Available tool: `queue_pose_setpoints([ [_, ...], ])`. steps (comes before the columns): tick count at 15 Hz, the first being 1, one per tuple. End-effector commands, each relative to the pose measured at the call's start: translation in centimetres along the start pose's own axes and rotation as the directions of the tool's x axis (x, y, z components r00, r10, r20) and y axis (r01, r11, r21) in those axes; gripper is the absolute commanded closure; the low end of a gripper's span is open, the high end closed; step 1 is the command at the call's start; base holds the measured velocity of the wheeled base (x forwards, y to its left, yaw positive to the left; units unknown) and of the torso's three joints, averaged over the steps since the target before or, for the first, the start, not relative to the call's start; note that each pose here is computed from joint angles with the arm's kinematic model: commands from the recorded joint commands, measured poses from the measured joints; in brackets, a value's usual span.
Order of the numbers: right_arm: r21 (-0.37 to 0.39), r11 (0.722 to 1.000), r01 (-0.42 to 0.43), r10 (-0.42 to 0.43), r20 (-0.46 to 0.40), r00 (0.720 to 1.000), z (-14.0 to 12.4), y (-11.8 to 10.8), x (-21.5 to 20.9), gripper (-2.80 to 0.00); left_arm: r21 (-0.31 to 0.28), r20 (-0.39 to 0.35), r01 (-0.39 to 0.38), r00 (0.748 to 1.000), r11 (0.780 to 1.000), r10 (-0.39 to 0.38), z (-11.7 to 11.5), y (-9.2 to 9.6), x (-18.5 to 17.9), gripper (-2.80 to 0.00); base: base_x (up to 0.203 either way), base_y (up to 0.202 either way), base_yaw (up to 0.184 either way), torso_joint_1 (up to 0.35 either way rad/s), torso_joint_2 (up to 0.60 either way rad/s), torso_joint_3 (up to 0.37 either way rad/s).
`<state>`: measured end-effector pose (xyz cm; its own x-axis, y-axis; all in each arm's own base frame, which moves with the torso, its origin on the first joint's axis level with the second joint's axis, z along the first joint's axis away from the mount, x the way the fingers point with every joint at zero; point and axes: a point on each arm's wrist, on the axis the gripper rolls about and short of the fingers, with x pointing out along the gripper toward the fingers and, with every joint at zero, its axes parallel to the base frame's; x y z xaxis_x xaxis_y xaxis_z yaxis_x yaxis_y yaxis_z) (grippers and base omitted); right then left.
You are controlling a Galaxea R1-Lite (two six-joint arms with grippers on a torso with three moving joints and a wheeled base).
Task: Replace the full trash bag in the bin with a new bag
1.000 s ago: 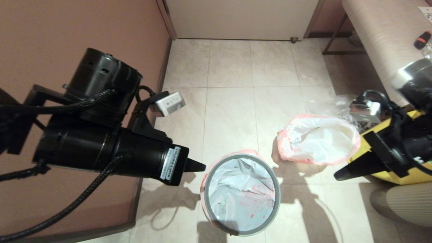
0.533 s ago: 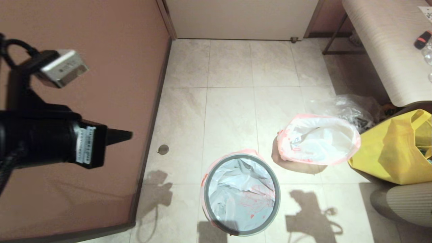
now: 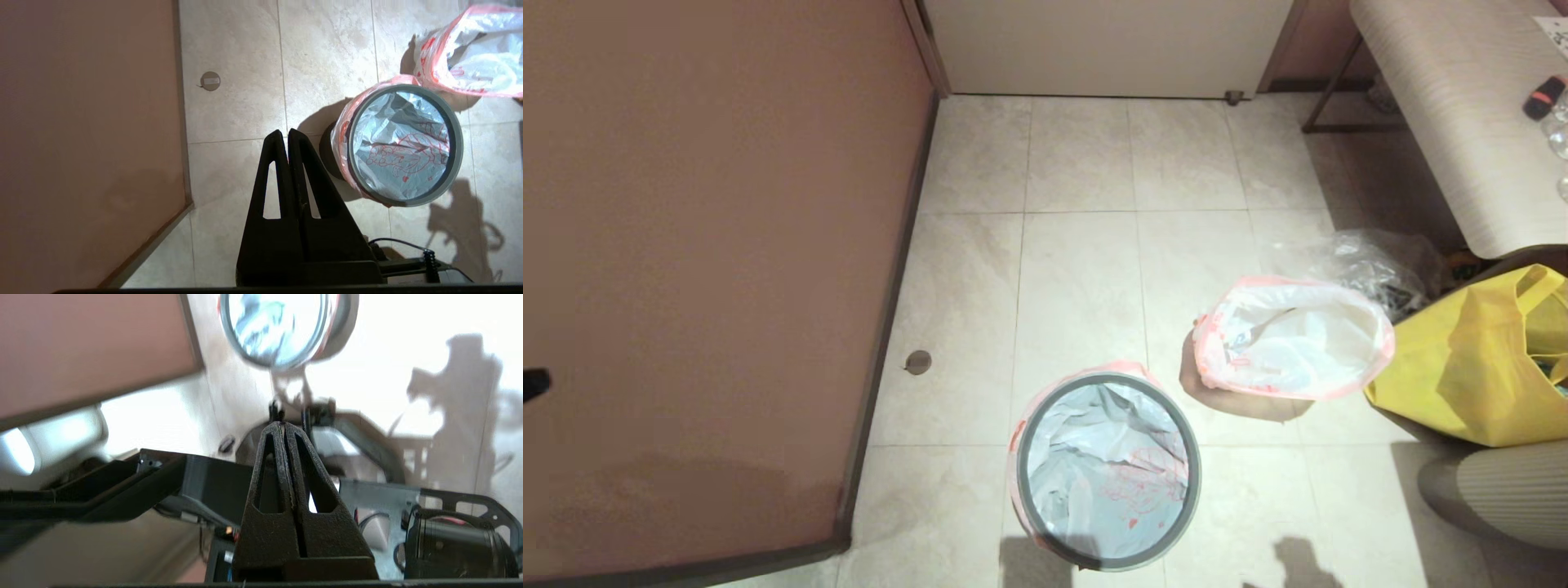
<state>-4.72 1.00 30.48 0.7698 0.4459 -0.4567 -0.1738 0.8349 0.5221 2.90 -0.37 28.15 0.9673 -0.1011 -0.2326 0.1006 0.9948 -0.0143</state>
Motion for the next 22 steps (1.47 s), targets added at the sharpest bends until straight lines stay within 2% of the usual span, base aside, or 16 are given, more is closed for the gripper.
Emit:
queue_pose_setpoints([
  [1, -0.044, 0.999, -0.016, 0.021, 0.123, 0.992, -3.3, 0.3, -2.6, 0.0, -0.023, 0.112, -0.027, 0.993, 0.999, 0.029, -2.0, 0.2, -3.6, 0.0, 0.0, 0.0, 0.0, 0.0, 0.0, 0.0],
  [3, -0.072, 0.997, -0.006, 0.02, 0.196, 0.98, -5.3, 0.3, -3.8, 0.0, -0.037, 0.183, -0.035, 0.982, 0.999, 0.041, -3.5, -0.1, -5.5, 0.0, 0.0, 0.0, 0.0, 0.0, 0.0, 0.0],
  [6, -0.131, 0.991, 0.02, 0.016, 0.268, 0.963, -8.1, -0.2, -4.7, 0.0, -0.028, 0.251, -0.021, 0.967, 0.999, 0.028, -6.4, -0.4, -7.4, 0.0, 0.0, 0.0, 0.0, 0.0, 0.0, 0.0],
  [8, -0.18, 0.979, 0.092, -0.032, 0.307, 0.951, -10.0, -1.2, -4.5, 0.0, -0.027, 0.282, -0.03, 0.959, 0.999, 0.036, -8.6, -0.7, -8.2, 0.0, 0.0, 0.0, 0.0, 0.0, 0.0, 0.0],
  [11, -0.265, 0.953, 0.149, -0.055, 0.331, 0.942, -12.4, -3.1, -4.2, 0.0, 0.014, 0.247, -0.018, 0.969, 1.0, 0.014, -13.0, -0.7, -7.2, 0.0, 0.0, 0.0, 0.0, 0.0, 0.0, 0.0],
  [13, -0.271, 0.947, 0.173, -0.084, 0.309, 0.947, -13.2, -4.2, -3.1, 0.0, 0.055, 0.196, -0.015, 0.981, 0.998, 0.004, -16.4, -0.6, -5.6, 0.0, 0.0, 0.0, 0.0, 0.0, 0.0, 0.0],
  [15, -0.283, 0.94, 0.191, -0.092, 0.328, 0.94, -14.1, -5.5, -1.3, 0.0, 0.062, 0.1, -0.037, 0.994, 0.997, 0.031, -19.2, -0.3, -3.3, 0.0, 0.0, 0.0, 0.0, 0.0, 0.0, 0.0],
  [17, -0.323, 0.923, 0.207, -0.084, 0.357, 0.93, -14.0, -6.7, 1.1, 0.0, 0.076, 0.095, -0.081, 0.993, 0.994, 0.073, -21.1, -0.1, -1.3, 0.0, 0.0, 0.0, 0.0, 0.0, 0.0, 0.0],
  [18, -0.339, 0.915, 0.217, -0.082, 0.371, 0.925, -13.7, -7.4, 2.7, 0.0, 0.081, 0.143, -0.098, 0.986, 0.992, 0.086, -21.3, 0.0, -0.8, 0.0, 0.0, 0.0, 0.0, 0.0, 0.0, 0.0],
  [21, -0.374, 0.882, 0.288, -0.107, 0.436, 0.894, -13.9, -10.1, 7.3, 0.0, 0.075, 0.138, -0.105, 0.986, 0.992, 0.094, -21.3, 0.0, -0.8, 0.0, 0.0, 0.0, 0.0, 0.0, 0.0, 0.0],
  [22, -0.378, 0.866, 0.326, -0.12, 0.477, 0.871, -14.0, -11.0, 8.8, 0.0, 0.068, 0.139, -0.108, 0.985, 0.992, 0.097, -21.3, 0.1, -0.8, 0.0, 0.0, 0.0, 0.0, 0.0, 0.0, 0.0],
])
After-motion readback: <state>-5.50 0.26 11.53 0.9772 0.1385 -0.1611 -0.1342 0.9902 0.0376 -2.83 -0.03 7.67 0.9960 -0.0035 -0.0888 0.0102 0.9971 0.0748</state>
